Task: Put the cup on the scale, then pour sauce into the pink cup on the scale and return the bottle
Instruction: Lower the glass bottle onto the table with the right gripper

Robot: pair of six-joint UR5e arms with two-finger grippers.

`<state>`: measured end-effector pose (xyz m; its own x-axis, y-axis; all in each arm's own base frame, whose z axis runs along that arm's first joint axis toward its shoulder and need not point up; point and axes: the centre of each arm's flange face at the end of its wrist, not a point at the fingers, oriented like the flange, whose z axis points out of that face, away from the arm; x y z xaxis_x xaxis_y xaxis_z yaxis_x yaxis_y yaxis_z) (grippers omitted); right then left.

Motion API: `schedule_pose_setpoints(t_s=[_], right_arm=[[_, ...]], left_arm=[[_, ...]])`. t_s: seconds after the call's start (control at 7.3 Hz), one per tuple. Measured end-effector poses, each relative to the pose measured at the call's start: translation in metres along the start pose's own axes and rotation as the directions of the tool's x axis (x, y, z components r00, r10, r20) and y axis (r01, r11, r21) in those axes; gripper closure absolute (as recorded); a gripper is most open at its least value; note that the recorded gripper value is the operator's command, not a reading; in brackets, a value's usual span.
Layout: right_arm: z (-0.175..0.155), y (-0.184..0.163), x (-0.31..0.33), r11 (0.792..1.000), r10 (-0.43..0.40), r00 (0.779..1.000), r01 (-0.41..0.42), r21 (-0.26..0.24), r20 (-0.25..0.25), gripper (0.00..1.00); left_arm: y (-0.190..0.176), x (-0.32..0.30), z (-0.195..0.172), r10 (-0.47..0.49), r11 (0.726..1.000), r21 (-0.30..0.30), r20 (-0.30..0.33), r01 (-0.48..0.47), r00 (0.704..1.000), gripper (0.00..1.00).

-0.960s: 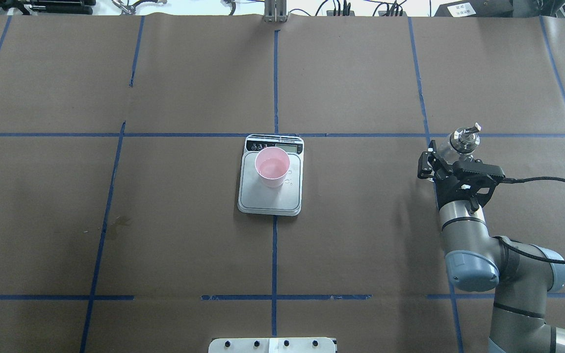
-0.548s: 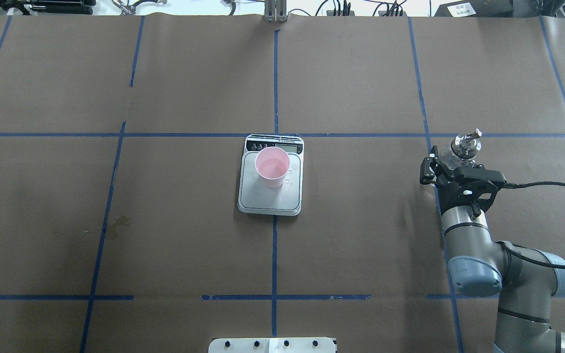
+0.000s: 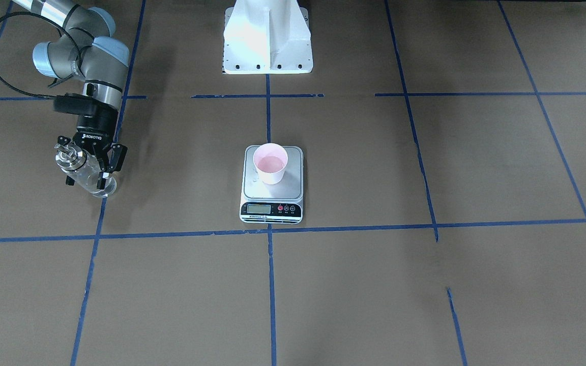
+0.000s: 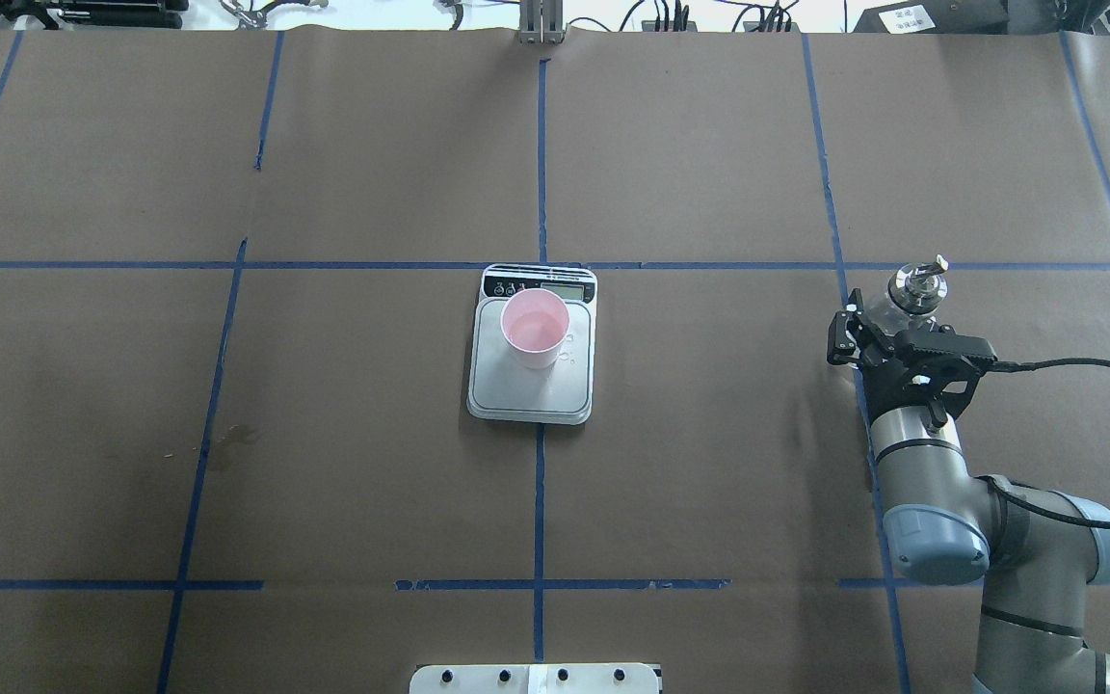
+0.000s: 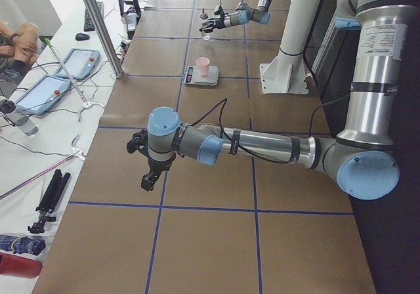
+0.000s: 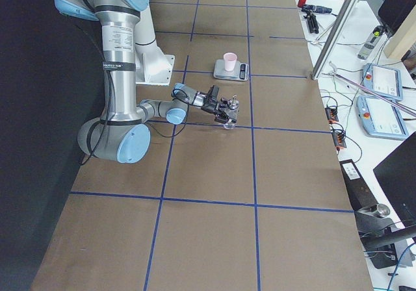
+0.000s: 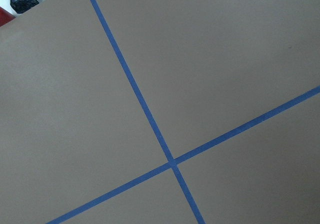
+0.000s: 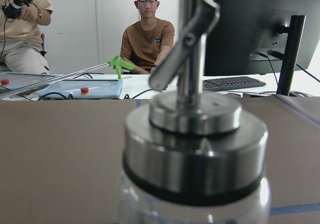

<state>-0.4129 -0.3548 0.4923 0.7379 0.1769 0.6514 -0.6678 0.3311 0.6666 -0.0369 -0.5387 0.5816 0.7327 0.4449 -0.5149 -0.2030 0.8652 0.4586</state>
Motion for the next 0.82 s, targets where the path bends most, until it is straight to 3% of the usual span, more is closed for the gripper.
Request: schedule_pose_setpoints(t_s=[0.41,0.55,0.82], right_arm=[[0.0007,0.0018,0.0036,1.000,-0.005,1.000,0.005,-0.003,-0.004,1.00],[0.0005,0.0020,0.0037,1.000,-0.005,1.000,0.005,-0.005,-0.003,0.63],[-0.0006,0.0023,0.0031,1.000,0.005,1.000,-0.005,-0.008,0.000,0.61]], left_arm=[[-0.0005,-0.0001,0.0001,0.000,1.000,0.000,-0.001,0.000,1.000,0.00],[-0.0003,-0.0004,0.0005,-0.001,1.000,-0.001,-0.001,0.001,1.000,0.00],[-0.0004,-0.0007,0.0008,-0.001,1.000,-0.001,-0.001,0.001,1.000,0.00]])
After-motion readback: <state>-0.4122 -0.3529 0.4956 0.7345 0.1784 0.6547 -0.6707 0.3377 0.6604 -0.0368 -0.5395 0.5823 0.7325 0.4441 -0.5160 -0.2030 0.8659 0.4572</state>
